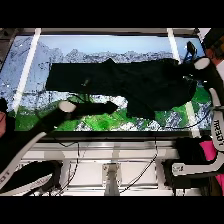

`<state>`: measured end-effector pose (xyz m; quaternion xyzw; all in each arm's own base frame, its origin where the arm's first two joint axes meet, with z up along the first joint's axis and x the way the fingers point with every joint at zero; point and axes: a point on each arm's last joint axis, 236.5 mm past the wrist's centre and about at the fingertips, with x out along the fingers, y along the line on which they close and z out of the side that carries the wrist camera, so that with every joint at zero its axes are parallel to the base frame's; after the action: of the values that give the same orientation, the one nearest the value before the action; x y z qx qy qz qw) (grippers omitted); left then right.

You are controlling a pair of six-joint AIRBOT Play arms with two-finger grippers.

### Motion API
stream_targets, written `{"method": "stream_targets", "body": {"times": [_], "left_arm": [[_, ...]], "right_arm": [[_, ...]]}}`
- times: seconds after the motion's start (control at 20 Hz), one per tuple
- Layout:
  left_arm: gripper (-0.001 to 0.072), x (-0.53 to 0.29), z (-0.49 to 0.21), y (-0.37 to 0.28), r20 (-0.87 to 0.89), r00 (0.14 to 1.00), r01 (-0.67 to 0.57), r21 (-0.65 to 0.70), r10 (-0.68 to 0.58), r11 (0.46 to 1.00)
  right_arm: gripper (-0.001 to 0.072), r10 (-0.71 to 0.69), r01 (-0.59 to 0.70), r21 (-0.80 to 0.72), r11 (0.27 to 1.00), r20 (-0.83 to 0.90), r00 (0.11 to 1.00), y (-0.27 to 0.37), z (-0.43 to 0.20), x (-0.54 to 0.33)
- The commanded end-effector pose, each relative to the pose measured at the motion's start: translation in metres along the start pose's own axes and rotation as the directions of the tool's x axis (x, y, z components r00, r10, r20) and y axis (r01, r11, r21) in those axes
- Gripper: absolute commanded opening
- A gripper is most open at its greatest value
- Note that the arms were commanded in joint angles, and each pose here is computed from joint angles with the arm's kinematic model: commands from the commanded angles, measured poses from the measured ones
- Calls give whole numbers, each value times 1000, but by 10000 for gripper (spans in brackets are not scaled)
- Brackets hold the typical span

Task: Fold the clothes and pants, and hang the long-sleeved shirts on hangers.

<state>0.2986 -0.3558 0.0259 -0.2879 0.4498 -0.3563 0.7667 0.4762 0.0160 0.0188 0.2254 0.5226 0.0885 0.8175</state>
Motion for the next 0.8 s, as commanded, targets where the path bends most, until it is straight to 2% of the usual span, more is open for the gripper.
{"method": "stream_targets", "body": {"times": [0.0, 0.1, 0.15, 0.25, 0.4, 0.45, 0.5, 0.6, 0.75], "left_arm": [[613, 40, -15, -3, 83, 993, -74, -61, 79, 995], [613, 41, 3, -1, 142, 985, -95, -59, 102, 994], [613, 36, 19, -2, 184, 977, -99, -55, 107, 994], [585, 23, 48, -2, 242, 964, -113, 13, 107, 993], [434, -3, 82, 4, 306, 946, -126, 36, 109, 991], [170, -10, 87, 6, 295, 950, -125, 64, 101, 990], [13, -16, 87, 9, 263, 960, -132, 118, 97, 984], [10, -28, 79, 19, 169, 981, -119, 152, 93, 981], [9, -51, 57, 55, -3, 988, -154, 71, 154, 986]], "right_arm": [[70, 51, -112, -143, 983, -374, 926, -23, -91, -25], [346, 112, -182, -137, 974, -409, 906, -10, -108, -15], [437, 131, -211, -146, 967, -427, 895, -1, -117, -9], [446, 116, -230, -187, 955, -480, 870, 8, -134, -2], [446, 93, -258, -236, 937, -543, 835, 26, -158, 8], [446, 71, -260, -263, 929, -563, 823, 30, -166, 11], [446, 47, -264, -294, 919, -582, 812, 35, -173, 13], [446, -23, -249, -368, 896, -599, 801, 36, -182, 19], [446, -188, -150, -496, 855, -567, 802, 12, -180, 25]]}}
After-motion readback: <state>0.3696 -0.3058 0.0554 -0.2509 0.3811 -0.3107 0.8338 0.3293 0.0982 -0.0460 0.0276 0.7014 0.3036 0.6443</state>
